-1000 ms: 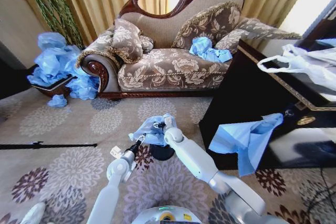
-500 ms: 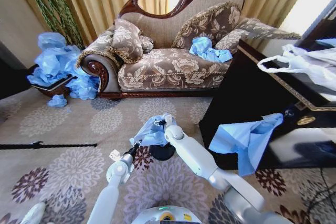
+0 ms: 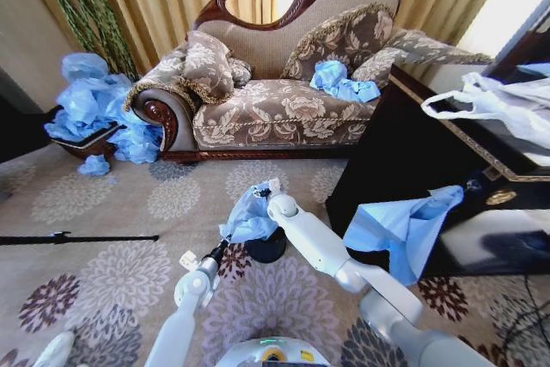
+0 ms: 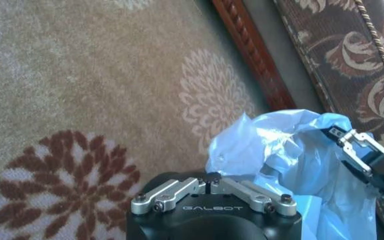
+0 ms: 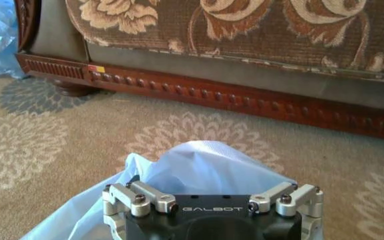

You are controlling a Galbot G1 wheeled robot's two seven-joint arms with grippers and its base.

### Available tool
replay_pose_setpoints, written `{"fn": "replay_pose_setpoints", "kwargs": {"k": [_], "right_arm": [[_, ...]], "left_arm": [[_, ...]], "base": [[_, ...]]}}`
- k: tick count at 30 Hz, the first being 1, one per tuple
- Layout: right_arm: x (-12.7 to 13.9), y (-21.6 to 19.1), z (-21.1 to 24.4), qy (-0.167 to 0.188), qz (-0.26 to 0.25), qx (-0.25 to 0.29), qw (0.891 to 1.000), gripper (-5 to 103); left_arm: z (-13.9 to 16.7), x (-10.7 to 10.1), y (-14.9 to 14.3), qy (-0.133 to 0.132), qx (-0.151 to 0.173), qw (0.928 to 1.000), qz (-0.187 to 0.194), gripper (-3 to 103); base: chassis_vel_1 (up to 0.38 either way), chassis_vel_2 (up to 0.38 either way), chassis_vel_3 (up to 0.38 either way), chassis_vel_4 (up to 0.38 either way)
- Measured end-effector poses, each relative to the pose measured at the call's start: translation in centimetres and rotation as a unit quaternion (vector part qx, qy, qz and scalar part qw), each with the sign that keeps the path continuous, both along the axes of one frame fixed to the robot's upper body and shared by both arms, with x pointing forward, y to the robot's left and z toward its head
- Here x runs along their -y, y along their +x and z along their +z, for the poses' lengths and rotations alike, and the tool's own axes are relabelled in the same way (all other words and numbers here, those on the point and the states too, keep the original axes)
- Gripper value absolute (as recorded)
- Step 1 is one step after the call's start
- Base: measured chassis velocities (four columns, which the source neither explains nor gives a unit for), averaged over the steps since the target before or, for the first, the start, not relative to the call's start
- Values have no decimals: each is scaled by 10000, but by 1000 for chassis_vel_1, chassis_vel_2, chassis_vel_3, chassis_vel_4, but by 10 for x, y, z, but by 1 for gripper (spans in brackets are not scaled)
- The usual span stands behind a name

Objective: Place a garbage bag over the trash bin.

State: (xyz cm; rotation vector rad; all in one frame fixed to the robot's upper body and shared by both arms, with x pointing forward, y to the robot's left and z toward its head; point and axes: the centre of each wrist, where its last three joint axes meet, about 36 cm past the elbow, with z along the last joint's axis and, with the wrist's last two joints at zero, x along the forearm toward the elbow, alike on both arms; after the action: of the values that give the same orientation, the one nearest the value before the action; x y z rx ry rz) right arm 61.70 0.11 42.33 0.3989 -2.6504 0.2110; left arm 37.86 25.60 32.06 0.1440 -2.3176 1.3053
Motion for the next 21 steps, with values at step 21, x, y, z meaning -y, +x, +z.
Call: {"fn": "replay_pose_setpoints", "kwargs": {"k": [21], "right_arm": [[18, 19, -13, -231, -76, -10, 9997, 100]], "left_arm": [[-16, 25, -15, 219, 0, 9997, -114, 0]], "base": [[0, 0, 0, 0]]}}
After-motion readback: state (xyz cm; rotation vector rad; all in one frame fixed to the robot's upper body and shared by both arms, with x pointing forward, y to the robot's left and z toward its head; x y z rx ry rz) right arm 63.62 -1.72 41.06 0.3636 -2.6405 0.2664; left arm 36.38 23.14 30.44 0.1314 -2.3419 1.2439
